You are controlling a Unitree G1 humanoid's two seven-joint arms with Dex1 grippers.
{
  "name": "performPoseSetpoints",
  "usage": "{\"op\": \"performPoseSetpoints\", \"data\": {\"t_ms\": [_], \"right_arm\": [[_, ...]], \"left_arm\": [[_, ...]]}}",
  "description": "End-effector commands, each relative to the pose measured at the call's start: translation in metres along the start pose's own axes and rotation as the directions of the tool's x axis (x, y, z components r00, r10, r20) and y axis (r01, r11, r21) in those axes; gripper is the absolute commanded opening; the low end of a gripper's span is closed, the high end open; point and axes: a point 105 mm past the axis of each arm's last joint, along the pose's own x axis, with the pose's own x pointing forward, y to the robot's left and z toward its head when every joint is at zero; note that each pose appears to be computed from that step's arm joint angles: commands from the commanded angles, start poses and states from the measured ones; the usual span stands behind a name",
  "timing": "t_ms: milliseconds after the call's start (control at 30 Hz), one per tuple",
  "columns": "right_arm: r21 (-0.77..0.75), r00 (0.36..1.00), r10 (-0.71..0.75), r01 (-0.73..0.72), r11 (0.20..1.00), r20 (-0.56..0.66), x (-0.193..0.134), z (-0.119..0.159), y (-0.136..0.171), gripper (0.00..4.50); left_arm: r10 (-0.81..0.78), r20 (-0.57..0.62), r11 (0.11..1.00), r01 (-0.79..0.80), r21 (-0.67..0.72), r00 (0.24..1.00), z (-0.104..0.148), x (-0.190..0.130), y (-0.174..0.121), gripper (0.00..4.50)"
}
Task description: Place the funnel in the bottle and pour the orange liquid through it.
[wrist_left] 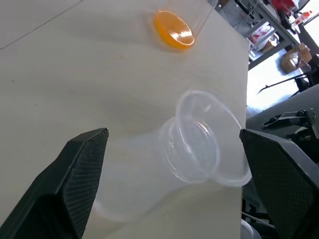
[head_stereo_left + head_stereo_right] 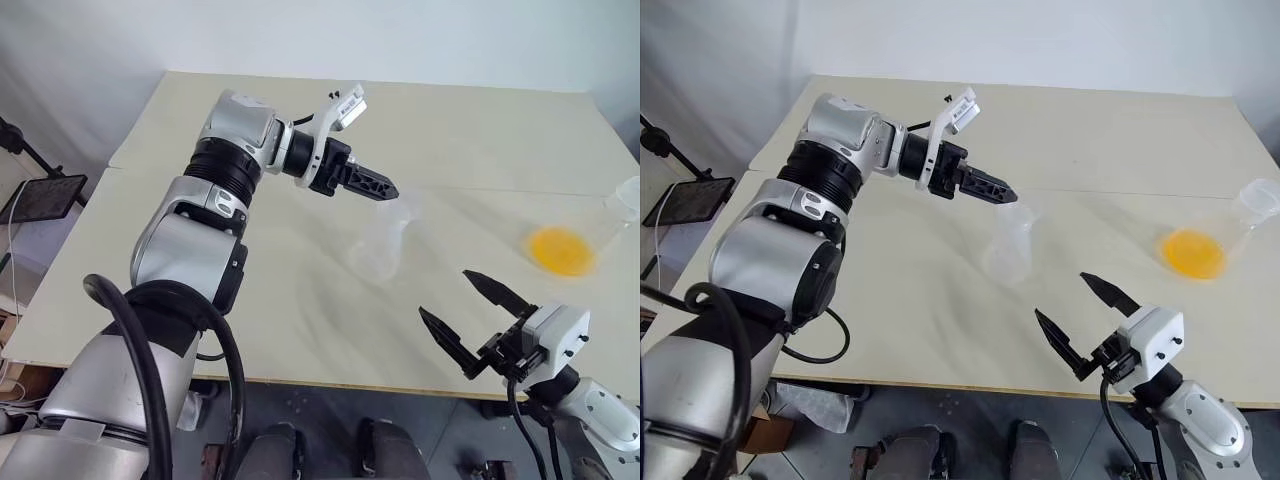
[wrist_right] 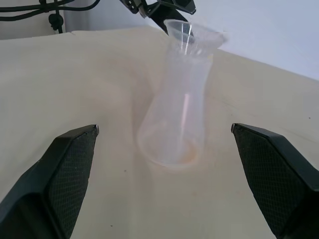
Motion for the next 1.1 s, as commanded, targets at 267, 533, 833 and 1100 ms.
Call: {"op": "performPoseSetpoints", "data": {"t_ms": [267, 533, 833, 1100], "right_arm": [[-0.057, 0.997, -0.064, 0.066, 0.996, 0.038, -0.015, 0.017, -0.008, 4.5], [-0.13, 0.963, -0.269, 0.27, 0.954, 0.022, -0.052, 0.02, -0.036, 4.5], [-0.214, 0.753, -0.658, 0.641, 0.738, -0.011, -0.146, 0.016, -0.079, 4.5], [-0.121, 0.634, -0.773, 0.769, 0.628, 0.014, -0.166, 0.012, -0.101, 4.5]], "left_arm": [[-0.229, 0.1, 0.869, 0.157, 0.47, 0.968, -0.017, -0.057, -0.004, 4.49], [-0.157, 0.255, 0.682, -0.082, 0.726, 0.954, -0.074, -0.1, 0.018, 4.49], [-0.035, 0.466, 0.818, -0.243, 0.522, 0.884, -0.133, -0.121, 0.009, 4.49], [-0.037, 0.485, 0.845, -0.231, 0.482, 0.874, -0.143, -0.112, -0.016, 4.49]]}}
